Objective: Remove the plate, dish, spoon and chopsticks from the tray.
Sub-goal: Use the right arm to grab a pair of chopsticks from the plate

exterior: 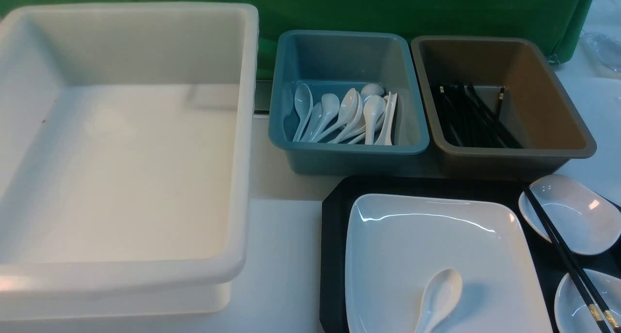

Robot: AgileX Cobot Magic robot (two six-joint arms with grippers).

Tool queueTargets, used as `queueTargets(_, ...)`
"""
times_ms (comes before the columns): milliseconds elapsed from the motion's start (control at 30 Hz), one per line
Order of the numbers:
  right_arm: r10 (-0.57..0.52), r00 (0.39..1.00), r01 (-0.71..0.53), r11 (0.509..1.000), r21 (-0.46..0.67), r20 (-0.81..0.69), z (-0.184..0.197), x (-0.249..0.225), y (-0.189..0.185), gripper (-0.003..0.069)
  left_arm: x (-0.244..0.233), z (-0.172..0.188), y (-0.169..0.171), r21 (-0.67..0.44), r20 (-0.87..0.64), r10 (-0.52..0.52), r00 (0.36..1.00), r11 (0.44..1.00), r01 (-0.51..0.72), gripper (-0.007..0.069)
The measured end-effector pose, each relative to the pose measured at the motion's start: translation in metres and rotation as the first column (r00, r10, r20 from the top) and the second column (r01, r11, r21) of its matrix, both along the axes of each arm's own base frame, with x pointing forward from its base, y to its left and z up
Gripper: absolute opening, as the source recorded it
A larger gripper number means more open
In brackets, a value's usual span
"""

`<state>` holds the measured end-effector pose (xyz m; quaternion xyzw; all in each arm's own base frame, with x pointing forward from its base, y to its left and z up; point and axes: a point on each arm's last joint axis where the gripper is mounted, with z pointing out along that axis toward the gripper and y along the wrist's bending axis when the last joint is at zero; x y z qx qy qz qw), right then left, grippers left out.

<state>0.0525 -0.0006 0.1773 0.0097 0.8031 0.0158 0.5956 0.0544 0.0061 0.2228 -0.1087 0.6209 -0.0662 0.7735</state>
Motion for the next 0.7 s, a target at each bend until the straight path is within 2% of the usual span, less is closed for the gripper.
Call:
queueTargets(33,0.000,1.000,0.000,1.000,0.000,0.000,0.000,0.000,0.000,0.0241,0.000,0.001,0.000,-0.004,0.008,0.002,1.000,1.000,-0.002,0.0017)
queueTargets(167,0.000,1.000,0.000,1.000,-0.001,0.000,0.000,0.000,0.000,0.0241,-0.003,0.009,0.003,-0.136,0.112,0.009,0.994,0.991,0.006,0.0017)
queueTargets(200,0.000,1.000,0.000,1.000,-0.001,0.000,0.000,0.000,0.000,0.0241,-0.003,0.010,0.004,-0.202,0.139,0.004,0.990,0.979,0.024,0.0017)
queueTargets(333,0.000,1.000,0.000,1.000,0.000,0.002,0.000,0.000,0.000,0.0241,-0.004,0.013,0.005,-0.298,0.182,-0.004,0.983,0.953,0.059,0.0017)
queueTargets(367,-0.001,1.000,0.001,1.000,0.015,0.011,0.001,0.000,0.000,0.0241,-0.005,0.015,0.006,-0.322,0.213,0.000,0.977,0.944,0.070,0.0017)
queueTargets(433,-0.016,0.998,0.007,0.991,0.136,0.064,0.006,0.002,0.002,0.0241,-0.009,0.022,0.008,-0.374,0.311,0.016,0.950,0.921,0.107,0.0017)
queueTargets(467,-0.043,0.993,0.007,0.955,0.296,0.114,0.012,0.003,0.004,0.0241,-0.014,0.029,0.010,-0.393,0.403,0.030,0.915,0.908,0.144,0.0017)
queueTargets(500,-0.048,0.990,0.002,0.947,0.322,0.135,0.014,0.003,0.004,0.0241,-0.014,0.030,0.010,-0.390,0.414,0.029,0.910,0.909,0.148,0.0017)
queueTargets(533,-0.090,0.976,-0.018,0.875,0.483,0.200,0.022,0.004,0.005,0.0241,-0.019,0.042,0.009,-0.374,0.480,0.026,0.877,0.910,0.178,0.0017)
queueTargets(567,-0.124,0.962,-0.046,0.808,0.588,0.245,0.028,0.004,0.004,0.0241,-0.022,0.052,0.007,-0.347,0.504,0.008,0.864,0.918,0.194,0.0017)
queueTargets(600,-0.127,0.962,-0.046,0.797,0.602,0.242,0.028,0.004,0.004,0.0241,-0.023,0.056,0.007,-0.340,0.509,0.003,0.861,0.919,0.199,0.0017)
queueTargets(633,-0.162,0.938,-0.099,0.724,0.683,0.308,0.037,0.003,0.003,0.0241,-0.028,0.075,0.003,-0.291,0.504,-0.034,0.863,0.934,0.207,0.0017)
queueTargets(667,-0.177,0.924,-0.128,0.692,0.711,0.338,0.040,0.003,0.003,0.0241,-0.031,0.088,0.000,-0.262,0.480,-0.055,0.875,0.943,0.203,0.0017)
queueTargets(700,-0.179,0.922,-0.133,0.688,0.714,0.344,0.041,0.003,0.003,0.0241,-0.031,0.090,-0.001,-0.252,0.471,-0.060,0.880,0.947,0.200,0.0017)
